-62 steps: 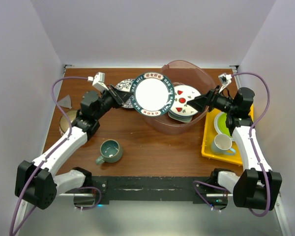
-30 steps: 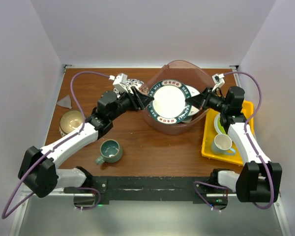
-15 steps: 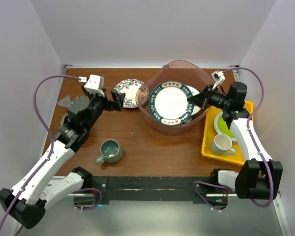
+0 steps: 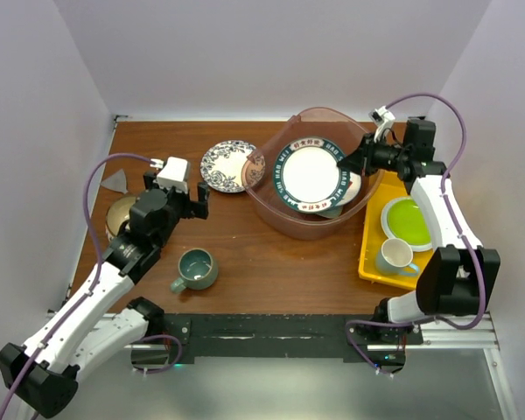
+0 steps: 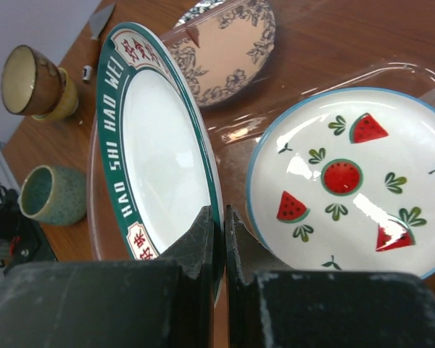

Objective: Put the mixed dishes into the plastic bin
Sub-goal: Place the plate in the plastic bin.

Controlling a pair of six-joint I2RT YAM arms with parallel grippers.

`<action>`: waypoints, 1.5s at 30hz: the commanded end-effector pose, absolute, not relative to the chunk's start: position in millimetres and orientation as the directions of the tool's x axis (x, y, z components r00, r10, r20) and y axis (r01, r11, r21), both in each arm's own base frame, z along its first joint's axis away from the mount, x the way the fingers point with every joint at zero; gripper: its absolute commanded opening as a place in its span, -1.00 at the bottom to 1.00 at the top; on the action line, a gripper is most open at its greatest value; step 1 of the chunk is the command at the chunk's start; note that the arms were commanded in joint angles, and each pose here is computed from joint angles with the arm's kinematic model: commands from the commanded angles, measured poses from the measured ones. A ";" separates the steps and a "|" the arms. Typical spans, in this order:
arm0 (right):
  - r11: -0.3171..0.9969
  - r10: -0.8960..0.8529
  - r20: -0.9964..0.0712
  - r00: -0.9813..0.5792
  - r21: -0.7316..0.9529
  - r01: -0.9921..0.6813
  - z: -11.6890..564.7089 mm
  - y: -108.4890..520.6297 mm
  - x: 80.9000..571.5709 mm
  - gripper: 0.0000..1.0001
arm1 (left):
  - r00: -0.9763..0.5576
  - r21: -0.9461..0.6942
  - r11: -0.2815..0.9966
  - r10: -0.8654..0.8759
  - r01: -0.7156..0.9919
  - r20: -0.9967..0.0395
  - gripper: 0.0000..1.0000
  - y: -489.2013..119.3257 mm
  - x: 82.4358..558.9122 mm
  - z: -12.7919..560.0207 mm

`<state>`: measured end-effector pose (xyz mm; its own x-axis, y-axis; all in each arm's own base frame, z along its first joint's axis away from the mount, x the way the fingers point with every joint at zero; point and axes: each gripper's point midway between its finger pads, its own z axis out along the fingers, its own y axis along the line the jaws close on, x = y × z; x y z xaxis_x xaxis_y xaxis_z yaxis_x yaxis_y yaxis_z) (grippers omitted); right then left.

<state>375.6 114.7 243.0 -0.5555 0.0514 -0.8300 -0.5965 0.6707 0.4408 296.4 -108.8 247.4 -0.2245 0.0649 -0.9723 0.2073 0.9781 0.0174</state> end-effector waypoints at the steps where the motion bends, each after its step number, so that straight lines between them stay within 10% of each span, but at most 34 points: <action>1: 0.688 -0.010 -0.856 -0.516 0.369 -0.625 255.5 108.6 387.0 -1.00 | -0.146 0.024 0.985 0.049 0.169 -0.988 1.00 -97.9 295.3 269.1; 45: 0.756 -0.094 -0.722 -0.686 0.397 -0.521 181.4 85.1 444.7 -0.99 | -0.126 0.015 0.985 0.037 0.170 -0.991 1.00 -95.0 291.8 273.2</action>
